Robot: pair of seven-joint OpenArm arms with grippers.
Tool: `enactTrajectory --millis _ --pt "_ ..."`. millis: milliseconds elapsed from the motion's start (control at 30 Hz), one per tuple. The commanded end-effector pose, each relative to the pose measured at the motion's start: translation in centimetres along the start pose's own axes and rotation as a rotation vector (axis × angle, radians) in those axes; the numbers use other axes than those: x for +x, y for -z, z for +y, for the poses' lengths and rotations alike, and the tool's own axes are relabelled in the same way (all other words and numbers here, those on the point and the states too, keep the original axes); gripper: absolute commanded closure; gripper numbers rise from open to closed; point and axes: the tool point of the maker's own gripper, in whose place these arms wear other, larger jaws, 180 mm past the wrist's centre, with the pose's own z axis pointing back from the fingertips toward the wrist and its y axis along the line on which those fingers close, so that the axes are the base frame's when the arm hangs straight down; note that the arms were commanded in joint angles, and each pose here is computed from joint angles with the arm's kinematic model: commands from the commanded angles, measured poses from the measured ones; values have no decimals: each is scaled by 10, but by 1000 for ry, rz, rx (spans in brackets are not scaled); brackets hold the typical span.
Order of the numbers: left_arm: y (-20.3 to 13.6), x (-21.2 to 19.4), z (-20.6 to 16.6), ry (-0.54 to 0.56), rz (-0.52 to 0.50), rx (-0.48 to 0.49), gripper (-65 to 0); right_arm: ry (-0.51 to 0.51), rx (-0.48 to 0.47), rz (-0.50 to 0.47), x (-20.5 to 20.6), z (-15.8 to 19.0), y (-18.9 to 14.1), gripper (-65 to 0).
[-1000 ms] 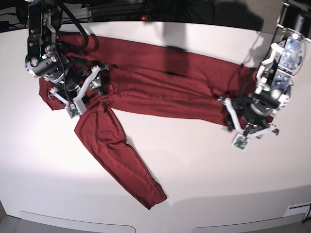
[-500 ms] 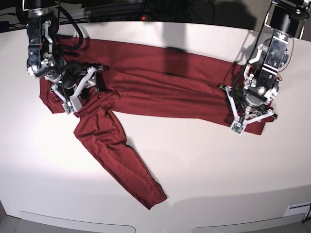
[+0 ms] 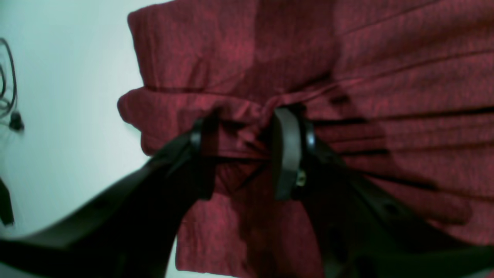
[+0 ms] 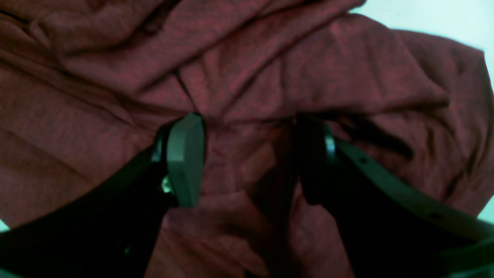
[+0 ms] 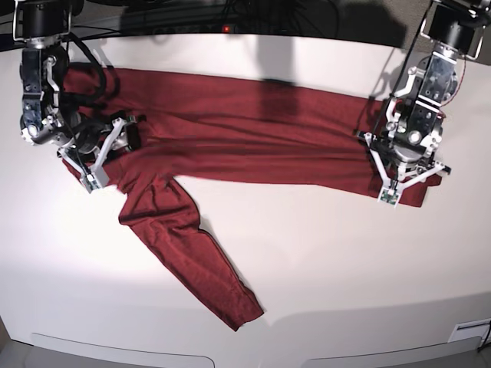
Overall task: Fold the T-shirt properly
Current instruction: 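Pull the shirt end with the left gripper to straighten the folded body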
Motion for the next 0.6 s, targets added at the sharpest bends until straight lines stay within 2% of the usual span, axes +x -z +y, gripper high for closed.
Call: enactTrajectory --millis 0,233,400,567 --pt "1 -23 10 5 90 31 -224 -6 -25 62 -15 -11 -7 -364" --pt "1 -25 10 -21 94 44 -224 35 30 73 -27 -1 -9 -364" --pt "-1 -27 9 -25 111 41 -224 24 15 83 -29 -5 -10 -364" --pt "-5 -8 11 -28 34 43 -224 -2 -24 85 -26 -13 -10 -364"
